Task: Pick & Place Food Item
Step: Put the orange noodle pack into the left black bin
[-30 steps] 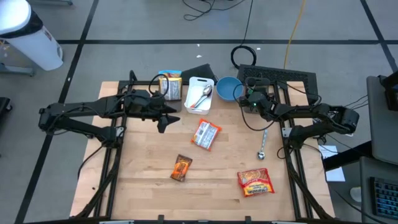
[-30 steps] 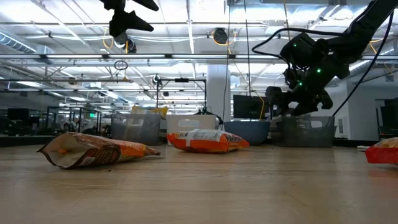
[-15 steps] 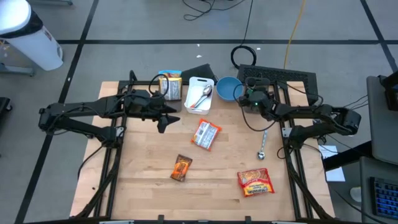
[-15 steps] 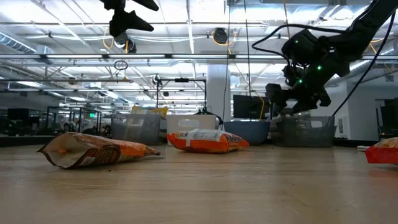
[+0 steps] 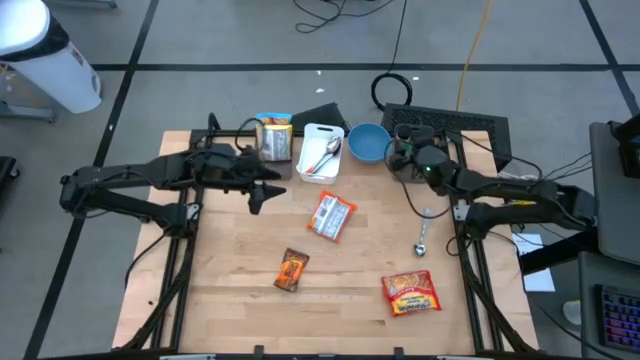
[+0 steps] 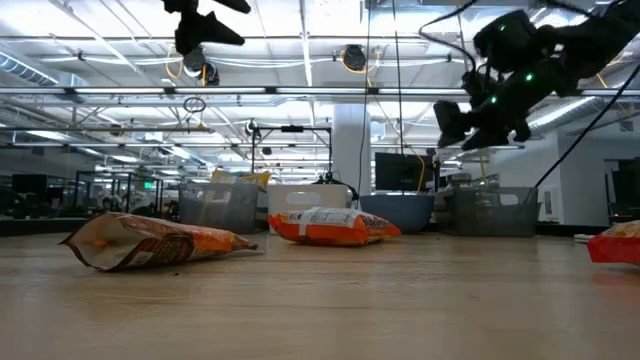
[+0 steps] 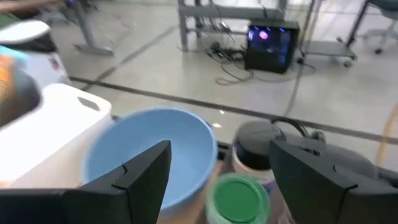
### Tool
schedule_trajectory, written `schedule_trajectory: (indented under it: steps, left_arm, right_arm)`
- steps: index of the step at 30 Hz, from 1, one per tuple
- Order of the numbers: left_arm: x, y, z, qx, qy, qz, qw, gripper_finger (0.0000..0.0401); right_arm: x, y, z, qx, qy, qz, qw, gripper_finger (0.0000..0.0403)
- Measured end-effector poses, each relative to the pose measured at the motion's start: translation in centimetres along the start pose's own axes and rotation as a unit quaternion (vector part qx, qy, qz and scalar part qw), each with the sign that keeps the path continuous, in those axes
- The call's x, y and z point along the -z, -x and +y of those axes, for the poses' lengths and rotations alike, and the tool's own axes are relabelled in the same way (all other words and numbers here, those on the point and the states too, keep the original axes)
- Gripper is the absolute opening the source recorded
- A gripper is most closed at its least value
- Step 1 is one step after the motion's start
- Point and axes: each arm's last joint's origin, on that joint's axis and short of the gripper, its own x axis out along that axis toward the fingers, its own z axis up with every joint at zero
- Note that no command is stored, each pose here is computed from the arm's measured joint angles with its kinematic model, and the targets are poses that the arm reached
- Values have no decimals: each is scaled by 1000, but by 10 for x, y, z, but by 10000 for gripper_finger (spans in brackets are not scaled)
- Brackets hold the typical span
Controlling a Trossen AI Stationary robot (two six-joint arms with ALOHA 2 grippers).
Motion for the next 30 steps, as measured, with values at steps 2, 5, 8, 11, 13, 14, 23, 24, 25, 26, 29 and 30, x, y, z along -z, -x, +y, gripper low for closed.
schedule_trajectory:
  steps: [2,5,8,11,13,14,23,24,25,26,29,30]
  left_arm:
    - [-4,8,0,5,-8,-19,1000,255]
    - [-5,23,3,-1,-13,-35,999,255]
    - [-9,39,7,-6,-33,-65,997,255]
    - [-13,53,8,-11,-65,-96,993,255]
    - [-14,59,10,-19,-69,-109,991,255]
    - [-15,62,10,-21,-70,-120,990,255]
    - [-17,69,9,-18,-70,-139,988,255]
    - [-17,69,9,-18,-70,-139,988,255]
    - [-17,69,9,-18,-70,-139,988,255]
    - [-17,69,9,-18,-70,-139,988,255]
    - [-16,68,9,-18,-70,-138,988,255]
    - [-16,68,9,-18,-70,-138,988,255]
  right_arm:
    - [-6,9,0,-16,-8,-14,1000,263]
    - [-16,25,0,-46,-30,-44,998,263]
    - [-27,40,1,-93,-54,-76,991,263]
    - [-39,55,6,-196,-68,-109,972,263]
    - [-46,63,11,-269,-91,-132,950,263]
    - [-49,67,13,-300,-105,-139,938,263]
    - [-50,85,39,-495,-199,-95,840,263]
    - [-47,86,43,-501,-198,-83,838,263]
    - [-43,87,47,-505,-195,-70,838,263]
    - [-40,87,50,-509,-193,-59,837,263]
    - [-32,86,60,-515,-198,-31,833,263]
    - [-30,85,63,-518,-203,-24,831,263]
